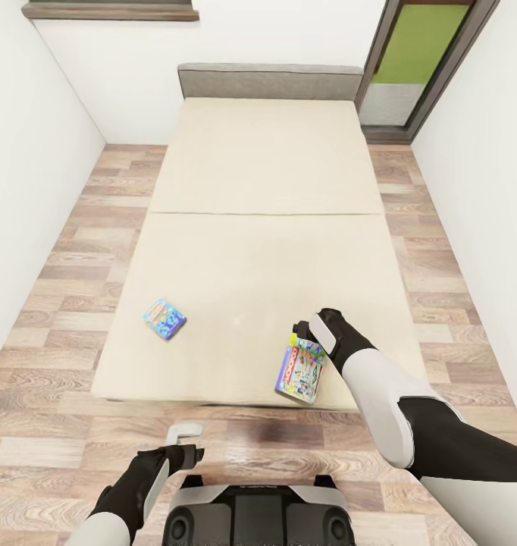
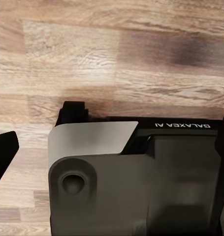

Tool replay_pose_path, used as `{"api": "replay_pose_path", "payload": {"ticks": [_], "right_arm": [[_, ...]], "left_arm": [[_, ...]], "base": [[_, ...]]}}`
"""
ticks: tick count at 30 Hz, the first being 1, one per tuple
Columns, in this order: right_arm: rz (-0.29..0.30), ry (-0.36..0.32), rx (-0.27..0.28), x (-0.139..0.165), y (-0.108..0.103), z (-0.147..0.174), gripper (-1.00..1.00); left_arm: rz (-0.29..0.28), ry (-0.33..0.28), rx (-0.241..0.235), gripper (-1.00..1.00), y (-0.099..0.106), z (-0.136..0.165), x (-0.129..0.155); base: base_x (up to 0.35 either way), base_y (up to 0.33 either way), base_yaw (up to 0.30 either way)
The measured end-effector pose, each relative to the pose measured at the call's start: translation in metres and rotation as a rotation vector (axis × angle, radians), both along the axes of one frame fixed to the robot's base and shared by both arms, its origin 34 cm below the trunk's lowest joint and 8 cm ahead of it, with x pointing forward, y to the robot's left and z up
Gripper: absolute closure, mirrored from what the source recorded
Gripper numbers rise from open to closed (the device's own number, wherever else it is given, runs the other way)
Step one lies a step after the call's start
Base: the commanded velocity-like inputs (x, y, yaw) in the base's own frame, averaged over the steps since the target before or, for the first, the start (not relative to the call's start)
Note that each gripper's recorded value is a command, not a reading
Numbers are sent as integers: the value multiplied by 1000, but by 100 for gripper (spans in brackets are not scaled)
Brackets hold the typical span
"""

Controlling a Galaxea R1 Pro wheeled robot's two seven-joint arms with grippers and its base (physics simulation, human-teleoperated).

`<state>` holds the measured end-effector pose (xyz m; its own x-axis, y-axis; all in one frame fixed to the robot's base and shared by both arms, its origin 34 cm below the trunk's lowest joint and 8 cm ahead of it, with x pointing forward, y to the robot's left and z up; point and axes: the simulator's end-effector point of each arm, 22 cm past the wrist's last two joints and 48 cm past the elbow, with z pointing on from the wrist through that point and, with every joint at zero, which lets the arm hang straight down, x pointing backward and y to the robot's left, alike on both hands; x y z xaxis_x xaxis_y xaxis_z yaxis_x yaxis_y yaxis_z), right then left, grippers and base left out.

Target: Put all the toys in the child's room - the three board games (two on the bed and one on the table), the two jigsaw puzzles on the table, and the tennis ball on the table - inside the toy box on the table in the child's room.

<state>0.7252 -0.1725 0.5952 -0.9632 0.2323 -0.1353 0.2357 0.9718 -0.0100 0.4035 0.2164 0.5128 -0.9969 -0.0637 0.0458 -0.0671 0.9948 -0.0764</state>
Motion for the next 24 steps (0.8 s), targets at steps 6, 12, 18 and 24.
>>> {"api": "replay_pose_path", "payload": {"ticks": [6,12,18,24], "right_arm": [[0,8,-1,-4,0,-6,-100],[-1,18,0,-7,0,-12,-100],[-2,27,-1,-11,0,-17,-100],[-2,37,-1,-15,0,-23,-100]], "left_arm": [[0,10,-1,-100,-1,-3,-5],[1,20,-2,-100,-2,-5,-9],[1,29,-3,-100,-2,-8,-14],[1,39,-3,-100,-2,-11,-19]], "base": [[0,0,0],[0,0,0],[0,0,0],[0,0,0]]}}
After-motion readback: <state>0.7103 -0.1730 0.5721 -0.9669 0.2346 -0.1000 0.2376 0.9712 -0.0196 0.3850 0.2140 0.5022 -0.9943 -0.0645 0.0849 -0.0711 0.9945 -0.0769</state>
